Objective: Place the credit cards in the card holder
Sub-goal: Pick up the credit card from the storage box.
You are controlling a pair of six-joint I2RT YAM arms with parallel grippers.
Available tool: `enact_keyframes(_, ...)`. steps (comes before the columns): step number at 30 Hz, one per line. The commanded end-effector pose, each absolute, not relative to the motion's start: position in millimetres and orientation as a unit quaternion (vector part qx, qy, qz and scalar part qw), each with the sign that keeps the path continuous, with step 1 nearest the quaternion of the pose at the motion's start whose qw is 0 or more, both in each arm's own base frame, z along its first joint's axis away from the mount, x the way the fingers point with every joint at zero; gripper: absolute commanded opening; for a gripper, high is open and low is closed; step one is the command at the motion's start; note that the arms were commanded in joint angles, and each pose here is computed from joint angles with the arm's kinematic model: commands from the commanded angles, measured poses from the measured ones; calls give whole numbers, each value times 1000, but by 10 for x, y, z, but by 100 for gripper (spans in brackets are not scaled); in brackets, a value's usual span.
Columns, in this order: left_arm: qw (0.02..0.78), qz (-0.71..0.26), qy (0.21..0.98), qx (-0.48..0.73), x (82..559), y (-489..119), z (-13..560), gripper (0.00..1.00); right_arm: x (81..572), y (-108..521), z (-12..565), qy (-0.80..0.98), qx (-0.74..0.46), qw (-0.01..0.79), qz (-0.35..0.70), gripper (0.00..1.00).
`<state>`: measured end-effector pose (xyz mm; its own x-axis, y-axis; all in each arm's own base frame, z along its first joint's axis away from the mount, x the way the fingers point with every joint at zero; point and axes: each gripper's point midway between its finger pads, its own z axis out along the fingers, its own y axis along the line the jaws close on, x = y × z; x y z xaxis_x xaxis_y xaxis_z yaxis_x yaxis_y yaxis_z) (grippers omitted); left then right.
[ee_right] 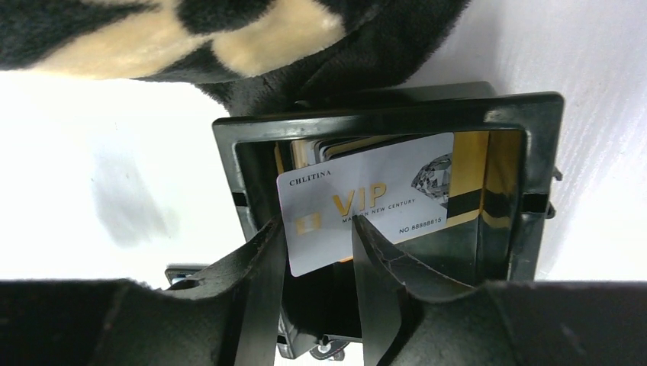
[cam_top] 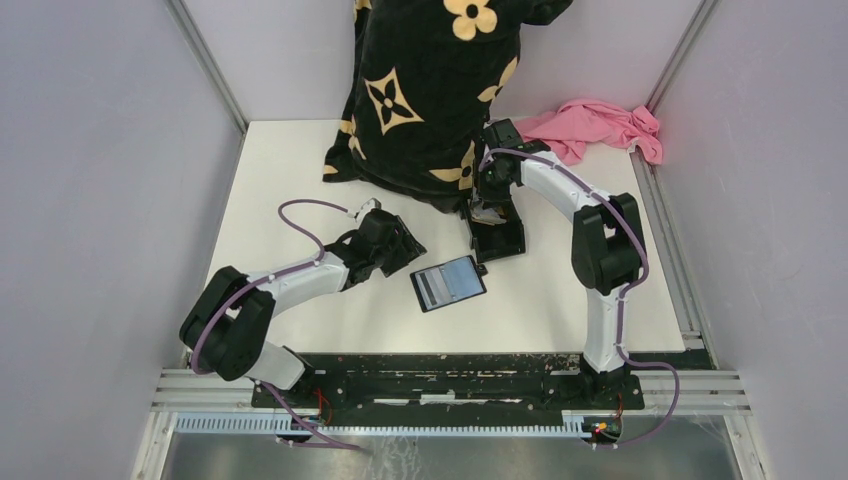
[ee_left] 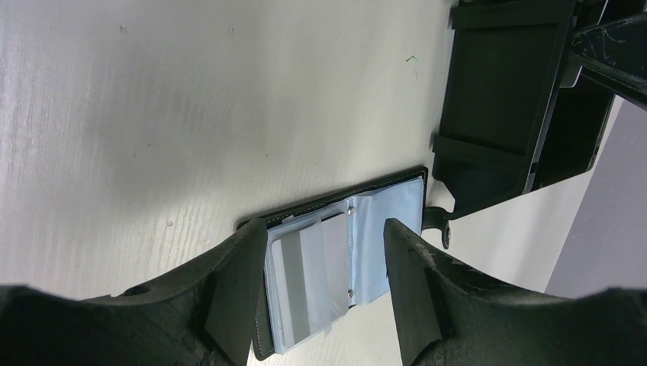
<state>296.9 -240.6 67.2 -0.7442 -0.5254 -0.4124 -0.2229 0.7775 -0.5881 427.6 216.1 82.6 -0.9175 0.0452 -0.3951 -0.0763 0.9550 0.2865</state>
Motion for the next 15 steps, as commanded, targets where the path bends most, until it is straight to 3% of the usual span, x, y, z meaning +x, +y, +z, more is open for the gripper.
enact_keyframes(1, 301, -279, 889, -202, 3022, -2457, 741, 65, 4324, 2300, 1178, 957, -15, 234, 174, 40)
enact_keyframes(8, 305, -282, 886, -204, 3009, -2441, 758, 64, 4292, 2219, 1281, 958, -20, 244, 148, 27)
enact_keyframes(15, 305, -292, 882, -208, 3020, -2469, 772, 64, 4255, 2105, 1432, 959, -26, 257, 119, 20)
